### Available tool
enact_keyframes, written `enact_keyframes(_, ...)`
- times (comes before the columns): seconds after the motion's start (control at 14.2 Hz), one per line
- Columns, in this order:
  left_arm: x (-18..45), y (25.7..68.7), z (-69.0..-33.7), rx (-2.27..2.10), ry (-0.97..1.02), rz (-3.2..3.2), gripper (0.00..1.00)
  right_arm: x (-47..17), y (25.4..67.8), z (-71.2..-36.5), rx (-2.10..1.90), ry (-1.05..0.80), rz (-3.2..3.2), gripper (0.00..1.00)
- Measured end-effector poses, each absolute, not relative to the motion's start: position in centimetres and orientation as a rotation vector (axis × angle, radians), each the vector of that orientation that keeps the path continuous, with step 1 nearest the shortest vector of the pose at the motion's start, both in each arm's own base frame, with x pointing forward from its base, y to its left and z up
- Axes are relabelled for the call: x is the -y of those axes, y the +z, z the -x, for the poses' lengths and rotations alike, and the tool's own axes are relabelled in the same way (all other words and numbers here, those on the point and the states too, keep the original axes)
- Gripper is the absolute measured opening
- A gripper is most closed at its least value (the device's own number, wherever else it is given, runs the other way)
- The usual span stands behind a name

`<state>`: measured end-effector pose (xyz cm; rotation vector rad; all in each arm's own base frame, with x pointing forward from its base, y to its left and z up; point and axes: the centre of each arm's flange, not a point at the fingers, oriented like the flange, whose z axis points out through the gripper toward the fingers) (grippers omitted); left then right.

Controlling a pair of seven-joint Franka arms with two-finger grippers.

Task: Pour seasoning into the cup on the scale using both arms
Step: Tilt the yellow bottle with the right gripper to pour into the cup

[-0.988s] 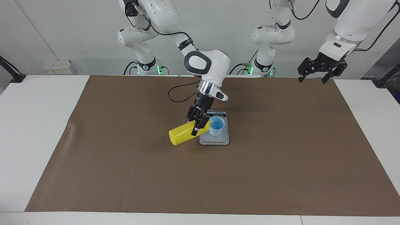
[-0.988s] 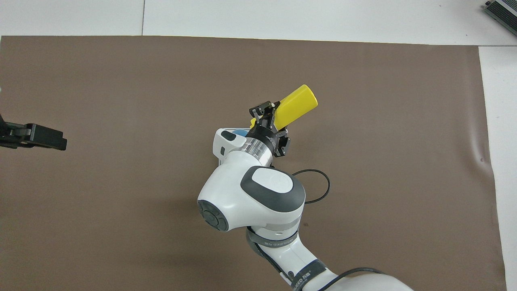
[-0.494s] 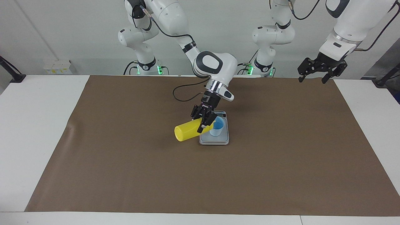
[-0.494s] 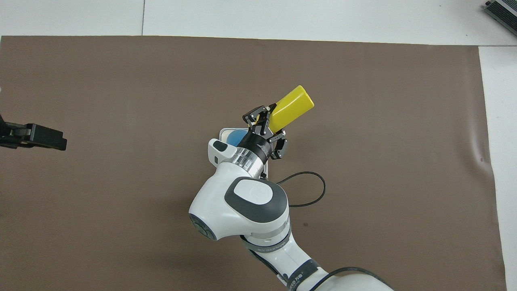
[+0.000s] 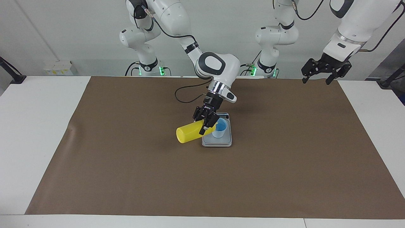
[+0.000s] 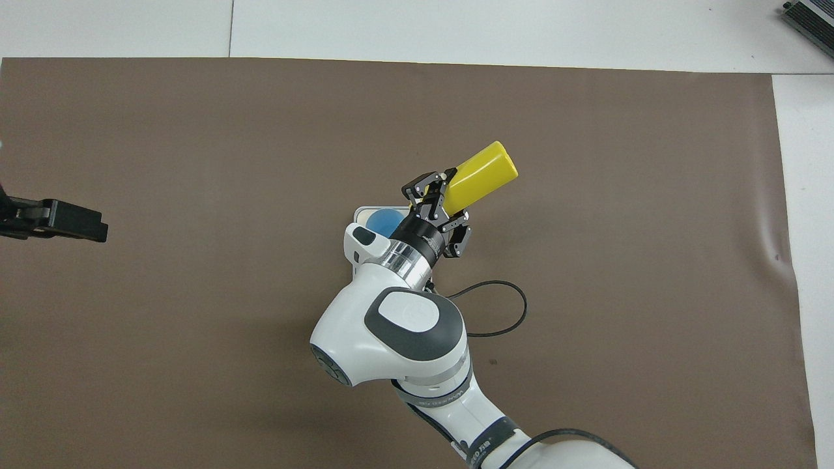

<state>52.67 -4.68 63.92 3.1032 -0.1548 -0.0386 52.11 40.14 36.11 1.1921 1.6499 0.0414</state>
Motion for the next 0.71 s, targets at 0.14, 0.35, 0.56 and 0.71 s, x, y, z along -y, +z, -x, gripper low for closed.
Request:
enact_keyframes(0.14,4.68,63.91,-52.67,0.155,-0.039,-3.103,1.00,-40.14,36.10,-52.11,-1.650,0.042,-1.192,0.55)
enact_keyframes(0.35,4.68,63.92,-52.67,0.155,-0.039,-3.103,1.00,-40.15,36.10,-52.10,-1.650,0.042,-1.192,0.55)
enact_keyframes(0.56,4.68,63.92,-52.67,0.155,-0.039,-3.103,1.00,-40.15,36.10,-52.10,-1.638,0.054,-1.209,0.55)
enact_keyframes(0.71,4.68,63.91,-52.67,0.155,-0.039,-3.103,1.00,-40.13,36.08,-52.09,-1.628,0.063,-1.221,0.55)
